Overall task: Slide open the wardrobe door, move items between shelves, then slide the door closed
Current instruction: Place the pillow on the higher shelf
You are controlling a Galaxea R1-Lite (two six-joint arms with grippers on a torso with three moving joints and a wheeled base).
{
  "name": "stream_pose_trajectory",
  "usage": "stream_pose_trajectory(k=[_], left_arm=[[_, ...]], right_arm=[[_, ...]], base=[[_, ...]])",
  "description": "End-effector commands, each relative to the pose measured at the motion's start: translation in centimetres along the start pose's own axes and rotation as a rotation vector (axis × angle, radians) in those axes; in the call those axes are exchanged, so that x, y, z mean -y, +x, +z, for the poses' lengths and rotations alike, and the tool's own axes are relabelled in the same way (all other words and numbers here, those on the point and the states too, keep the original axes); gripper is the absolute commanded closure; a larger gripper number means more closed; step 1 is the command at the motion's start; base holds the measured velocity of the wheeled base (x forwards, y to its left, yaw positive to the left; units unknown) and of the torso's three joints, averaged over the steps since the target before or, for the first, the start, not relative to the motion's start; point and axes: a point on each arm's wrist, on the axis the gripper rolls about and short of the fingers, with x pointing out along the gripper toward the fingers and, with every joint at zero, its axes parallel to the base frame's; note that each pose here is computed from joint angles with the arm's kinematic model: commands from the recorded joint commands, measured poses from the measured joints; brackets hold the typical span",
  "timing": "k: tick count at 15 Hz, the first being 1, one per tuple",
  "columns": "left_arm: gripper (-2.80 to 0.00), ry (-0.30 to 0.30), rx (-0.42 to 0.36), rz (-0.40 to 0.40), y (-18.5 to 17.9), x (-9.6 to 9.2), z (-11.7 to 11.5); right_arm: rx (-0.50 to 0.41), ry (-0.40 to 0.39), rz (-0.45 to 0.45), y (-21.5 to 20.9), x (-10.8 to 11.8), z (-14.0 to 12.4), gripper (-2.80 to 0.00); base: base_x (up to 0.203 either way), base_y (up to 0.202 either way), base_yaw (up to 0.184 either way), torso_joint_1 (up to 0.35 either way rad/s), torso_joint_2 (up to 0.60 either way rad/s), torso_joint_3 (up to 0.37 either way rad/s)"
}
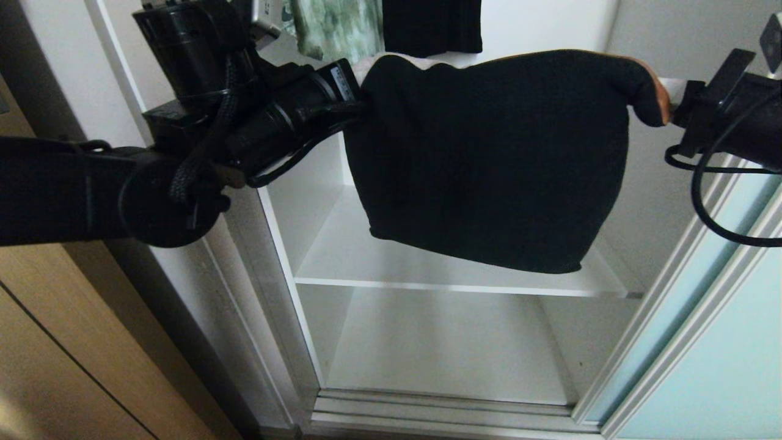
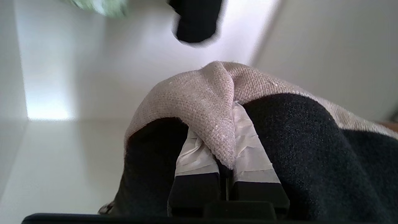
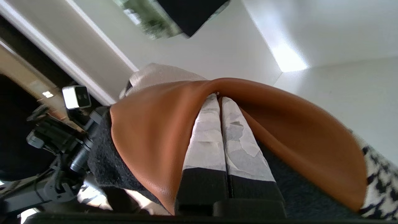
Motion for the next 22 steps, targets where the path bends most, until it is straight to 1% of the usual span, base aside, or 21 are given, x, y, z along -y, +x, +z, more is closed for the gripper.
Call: stream_pose_trajectory(k=[1, 3, 5, 6, 8, 9, 10, 12, 14, 15, 16, 18, 20, 22], left_arm=[[0.0, 0.01, -0.022, 0.05, 4.1, -3.4, -4.2], [0.0, 0.019, -0.007, 0.077, 5.6, -6.0, -7.1], [0.0, 0.028, -0.007, 0.1, 6.6, -8.8, -9.7], [0.0, 0.033, 0.017, 0.09, 7.2, -9.6, -9.6], [0.0, 0.043, 0.086, 0.064, 8.5, -10.2, -8.4], [0.0, 0.046, 0.091, 0.057, 9.0, -10.6, -8.1], [0.0, 0.043, 0.074, 0.041, 9.1, -11.0, -8.3], [0.0, -0.004, 0.008, 0.051, 8.5, -11.7, -10.3], [0.0, -0.033, -0.071, 0.064, 7.1, -12.0, -11.9], [0.0, -0.046, -0.12, 0.063, 6.5, -12.1, -12.9], [0.0, -0.061, -0.191, 0.075, 6.1, -12.4, -14.3], [0.0, -0.075, -0.288, 0.109, 5.5, -13.0, -16.3], [0.0, -0.071, -0.368, 0.136, 5.4, -13.4, -17.3], [0.0, -0.062, -0.44, 0.189, 5.3, -13.7, -17.9]], right_arm=[[-0.028, 0.036, -0.043, 3.3, 5.8, -2.0, 0.0], [-0.017, 0.031, -0.041, 4.8, 9.3, -3.6, 0.0], [0.002, 0.013, -0.021, 5.7, 11.8, -5.0, 0.0], [0.004, 0.007, -0.011, 6.1, 12.6, -5.3, 0.0], [0.018, -0.014, 0.016, 6.6, 13.0, -4.8, 0.0], [0.015, -0.016, 0.019, 6.5, 13.0, -4.7, 0.0], [0.007, -0.011, 0.019, 6.3, 13.0, -4.8, 0.0], [-0.027, 0.016, 0.0, 5.5, 13.3, -5.7, 0.0], [-0.094, 0.057, -0.011, 4.3, 13.9, -7.1, 0.0], [-0.128, 0.081, -0.021, 3.8, 14.6, -7.8, 0.0], [-0.148, 0.106, -0.048, 3.5, 15.9, -8.6, 0.0], [-0.168, 0.137, -0.087, 3.5, 18.0, -9.8, 0.0], [-0.171, 0.149, -0.106, 4.1, 19.8, -10.3, 0.0], [-0.173, 0.157, -0.125, 4.7, 21.7, -10.9, 0.0]], base=[[0.0, 0.0, 0.0, 0.0, 0.0, 0.0], [0.0, 0.0, 0.0, 0.0, 0.0, 0.0], [0.0, 0.0, 0.0, 0.0, 0.0, 0.0], [0.0, 0.0, 0.0, 0.0, 0.0, 0.0], [0.0, 0.0, 0.0, 0.0, 0.0, 0.0], [0.0, 0.0, 0.0, 0.0, 0.0, 0.0], [0.0, 0.0, 0.0, 0.0, 0.0, 0.0], [0.0, 0.0, 0.0, 0.0, 0.0, 0.0], [0.0, 0.0, 0.0, 0.0, 0.0, 0.0], [0.0, 0.0, 0.0, 0.0, 0.0, 0.0], [0.0, 0.0, 0.0, 0.0, 0.0, 0.0], [0.0, 0.0, 0.0, 0.0, 0.0, 0.0], [0.0, 0.0, 0.0, 0.0, 0.0, 0.0], [0.0, 0.0, 0.0, 0.0, 0.0, 0.0]])
